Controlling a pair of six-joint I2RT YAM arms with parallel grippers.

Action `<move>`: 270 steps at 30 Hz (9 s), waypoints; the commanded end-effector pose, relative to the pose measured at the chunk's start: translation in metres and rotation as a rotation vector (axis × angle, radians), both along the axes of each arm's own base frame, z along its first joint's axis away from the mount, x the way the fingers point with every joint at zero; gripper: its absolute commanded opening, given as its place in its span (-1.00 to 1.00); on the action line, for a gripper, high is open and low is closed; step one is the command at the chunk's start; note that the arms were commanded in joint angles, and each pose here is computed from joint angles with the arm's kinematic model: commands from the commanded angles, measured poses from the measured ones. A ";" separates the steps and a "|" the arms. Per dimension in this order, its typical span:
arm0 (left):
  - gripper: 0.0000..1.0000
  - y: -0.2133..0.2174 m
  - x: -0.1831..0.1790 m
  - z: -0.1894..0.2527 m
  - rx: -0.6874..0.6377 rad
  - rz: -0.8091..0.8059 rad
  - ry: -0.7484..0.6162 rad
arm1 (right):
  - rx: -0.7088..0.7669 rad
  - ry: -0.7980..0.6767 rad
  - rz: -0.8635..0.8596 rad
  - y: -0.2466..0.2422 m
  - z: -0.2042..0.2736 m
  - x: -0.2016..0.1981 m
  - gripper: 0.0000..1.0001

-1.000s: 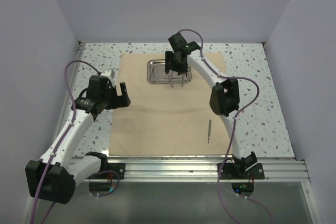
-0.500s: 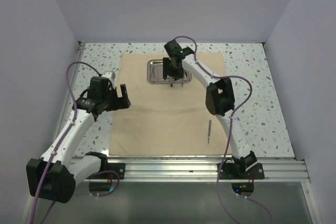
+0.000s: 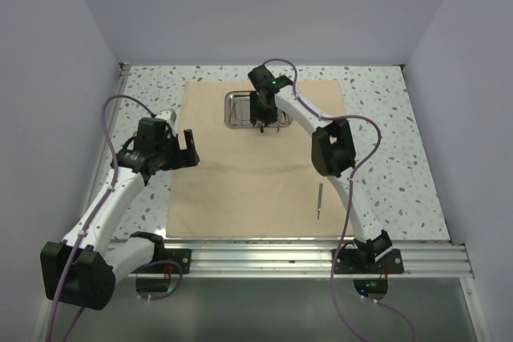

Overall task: Open and lay out the surgical kit
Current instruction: Pick up the medical item from the container, then place the medical item in the surgical kit, then pick up the medical item from the container, then place the medical item in the surgical kit, then pick up the medical item from the container.

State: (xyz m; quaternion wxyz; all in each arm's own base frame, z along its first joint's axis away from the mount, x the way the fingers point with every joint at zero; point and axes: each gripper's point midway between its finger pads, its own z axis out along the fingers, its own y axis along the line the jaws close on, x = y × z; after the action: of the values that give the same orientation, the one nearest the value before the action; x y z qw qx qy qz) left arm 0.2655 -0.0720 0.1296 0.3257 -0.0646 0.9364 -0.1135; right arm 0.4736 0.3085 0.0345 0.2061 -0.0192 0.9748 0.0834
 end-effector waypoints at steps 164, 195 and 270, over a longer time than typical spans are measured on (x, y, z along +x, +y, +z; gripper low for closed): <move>1.00 0.005 0.005 -0.002 0.046 0.036 -0.012 | -0.110 -0.154 -0.099 -0.128 0.134 -0.145 -1.00; 1.00 -0.108 0.233 0.029 0.121 -0.116 -0.132 | -0.063 0.205 -0.042 -0.183 0.048 -0.311 0.62; -1.00 -0.172 0.238 0.023 0.118 -0.224 -0.130 | -0.166 0.089 0.045 -0.172 0.088 -0.250 0.54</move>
State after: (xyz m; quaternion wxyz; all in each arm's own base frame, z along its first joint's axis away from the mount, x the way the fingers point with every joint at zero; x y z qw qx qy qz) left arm 0.5243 -0.2503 0.0832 0.3367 0.0627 0.9360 -0.0817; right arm 0.1971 0.1249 0.1093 0.1146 -0.0393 0.9926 -0.0033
